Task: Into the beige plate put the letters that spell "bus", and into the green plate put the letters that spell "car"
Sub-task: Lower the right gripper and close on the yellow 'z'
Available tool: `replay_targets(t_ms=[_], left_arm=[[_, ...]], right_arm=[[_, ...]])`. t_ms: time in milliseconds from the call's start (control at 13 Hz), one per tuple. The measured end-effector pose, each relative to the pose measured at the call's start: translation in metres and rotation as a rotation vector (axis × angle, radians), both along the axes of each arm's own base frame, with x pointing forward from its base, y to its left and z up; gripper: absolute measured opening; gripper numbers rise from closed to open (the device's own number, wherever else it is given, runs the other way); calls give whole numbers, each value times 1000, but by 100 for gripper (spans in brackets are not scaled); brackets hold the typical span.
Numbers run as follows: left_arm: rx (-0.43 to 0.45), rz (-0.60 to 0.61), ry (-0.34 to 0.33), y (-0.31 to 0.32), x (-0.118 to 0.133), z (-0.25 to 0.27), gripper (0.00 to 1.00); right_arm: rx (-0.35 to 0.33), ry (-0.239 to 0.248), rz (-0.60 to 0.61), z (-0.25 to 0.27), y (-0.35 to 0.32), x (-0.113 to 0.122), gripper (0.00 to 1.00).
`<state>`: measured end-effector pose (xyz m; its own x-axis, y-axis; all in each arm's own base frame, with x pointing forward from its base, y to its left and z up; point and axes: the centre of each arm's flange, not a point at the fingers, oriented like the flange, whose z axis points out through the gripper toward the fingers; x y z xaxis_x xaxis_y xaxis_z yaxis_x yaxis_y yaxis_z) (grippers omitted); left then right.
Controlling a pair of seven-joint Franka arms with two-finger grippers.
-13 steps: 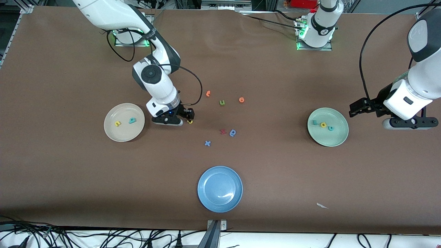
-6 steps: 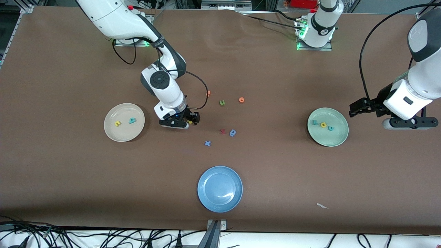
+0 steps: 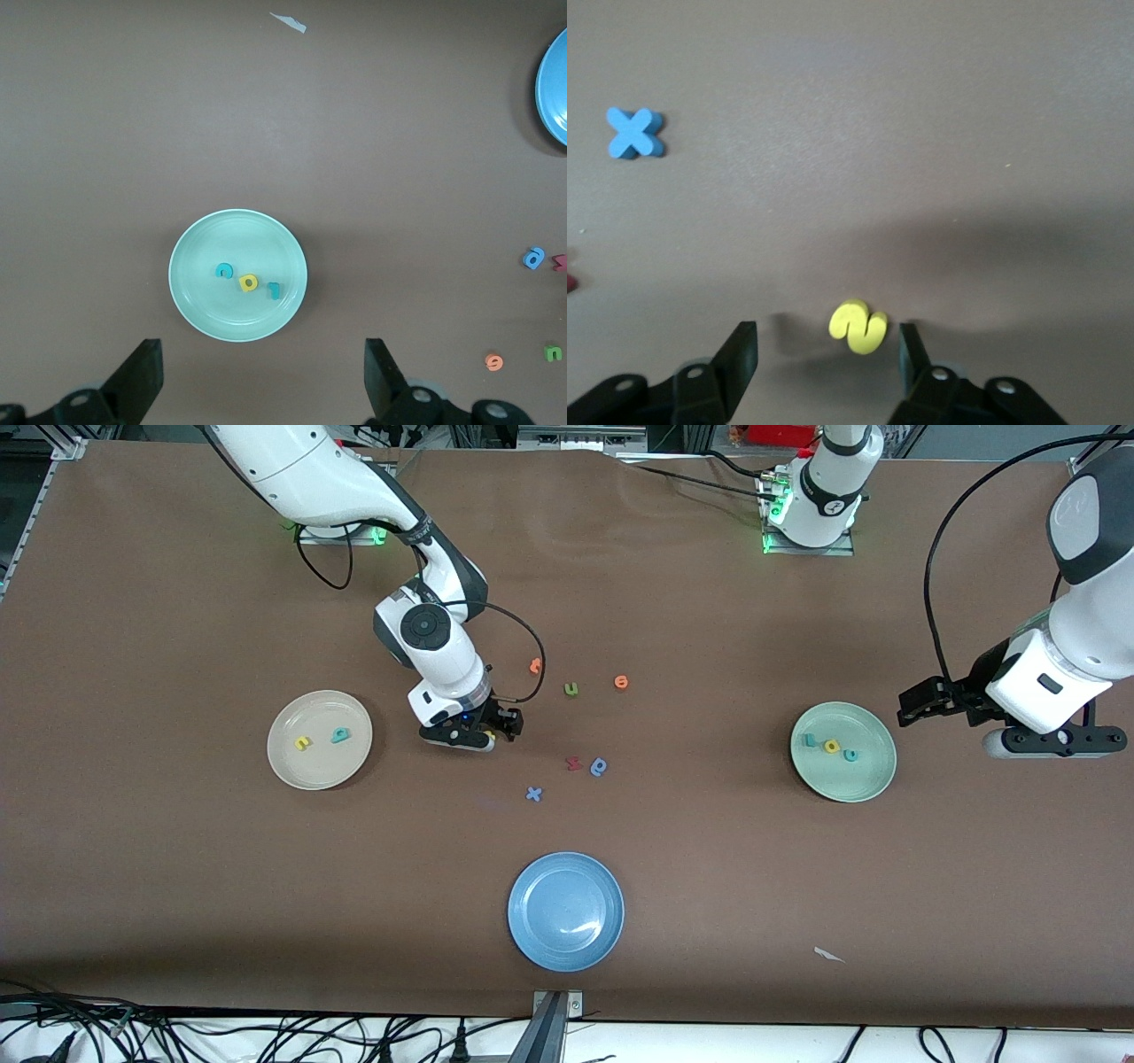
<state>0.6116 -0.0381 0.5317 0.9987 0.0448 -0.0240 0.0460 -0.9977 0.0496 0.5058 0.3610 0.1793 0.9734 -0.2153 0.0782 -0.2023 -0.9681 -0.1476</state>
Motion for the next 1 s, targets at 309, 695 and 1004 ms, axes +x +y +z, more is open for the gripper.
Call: replay_targets(t_ms=[309, 695, 1004], left_arm=[[0, 0, 0, 0, 0, 0, 100], [0, 0, 0, 0, 0, 0, 100], [0, 0, 0, 0, 0, 0, 100]], right_arm=[[-10, 0, -10, -6, -8, 4, 67], [-10, -1, 4, -6, -1, -1, 65], [-15, -2, 13, -7, 0, -2, 55]])
